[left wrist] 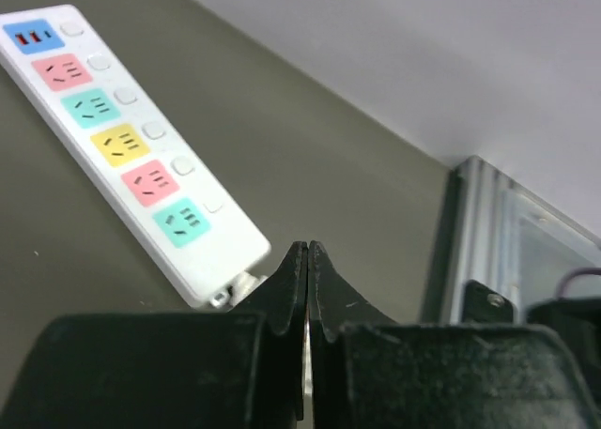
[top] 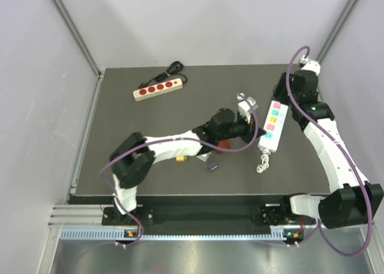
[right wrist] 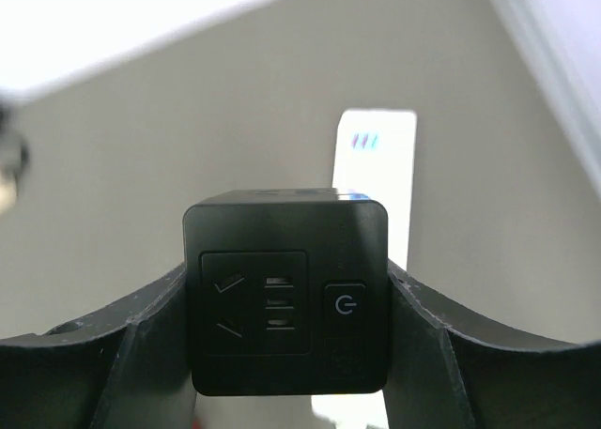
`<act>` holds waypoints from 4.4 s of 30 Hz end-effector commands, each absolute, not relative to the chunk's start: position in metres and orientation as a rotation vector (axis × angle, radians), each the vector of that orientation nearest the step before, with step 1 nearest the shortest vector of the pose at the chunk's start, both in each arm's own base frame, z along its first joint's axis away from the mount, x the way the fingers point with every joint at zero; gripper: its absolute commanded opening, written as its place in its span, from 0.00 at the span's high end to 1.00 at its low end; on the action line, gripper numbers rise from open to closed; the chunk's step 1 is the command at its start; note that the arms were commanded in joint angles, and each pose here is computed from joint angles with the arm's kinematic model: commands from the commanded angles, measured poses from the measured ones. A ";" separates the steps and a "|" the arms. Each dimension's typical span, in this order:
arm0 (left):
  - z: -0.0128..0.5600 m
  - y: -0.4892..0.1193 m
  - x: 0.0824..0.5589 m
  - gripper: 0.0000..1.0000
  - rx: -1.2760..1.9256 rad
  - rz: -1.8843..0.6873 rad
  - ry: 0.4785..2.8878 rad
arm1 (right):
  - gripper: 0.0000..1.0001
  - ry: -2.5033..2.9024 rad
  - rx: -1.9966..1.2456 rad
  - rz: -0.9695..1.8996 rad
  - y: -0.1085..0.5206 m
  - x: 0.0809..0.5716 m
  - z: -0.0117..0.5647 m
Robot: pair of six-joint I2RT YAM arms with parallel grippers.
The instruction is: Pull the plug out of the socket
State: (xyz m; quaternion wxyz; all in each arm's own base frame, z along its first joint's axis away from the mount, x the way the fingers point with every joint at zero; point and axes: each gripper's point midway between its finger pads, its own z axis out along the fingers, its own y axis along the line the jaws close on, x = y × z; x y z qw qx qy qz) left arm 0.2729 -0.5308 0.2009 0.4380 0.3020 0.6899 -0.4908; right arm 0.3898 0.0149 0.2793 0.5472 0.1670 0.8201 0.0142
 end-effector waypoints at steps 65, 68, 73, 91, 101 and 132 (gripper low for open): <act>0.185 -0.296 0.170 1.00 0.363 -1.027 1.951 | 0.96 1.759 0.179 0.015 0.165 0.315 0.079; 0.186 -0.293 0.170 1.00 0.357 -1.022 1.953 | 0.81 1.759 0.180 0.020 0.166 0.314 0.071; 0.186 -0.291 0.169 1.00 0.348 -1.024 1.956 | 0.64 1.789 0.174 0.020 0.163 0.307 0.063; 0.183 -0.307 0.161 1.00 0.367 -1.116 1.983 | 0.06 1.844 0.068 0.166 0.180 0.288 0.089; 0.178 -0.303 0.160 1.00 0.349 -1.114 1.999 | 0.01 1.899 0.021 0.149 0.183 0.285 0.104; 0.127 -0.244 0.144 0.12 -0.089 -1.360 1.801 | 0.00 1.860 0.090 0.952 0.206 0.192 0.121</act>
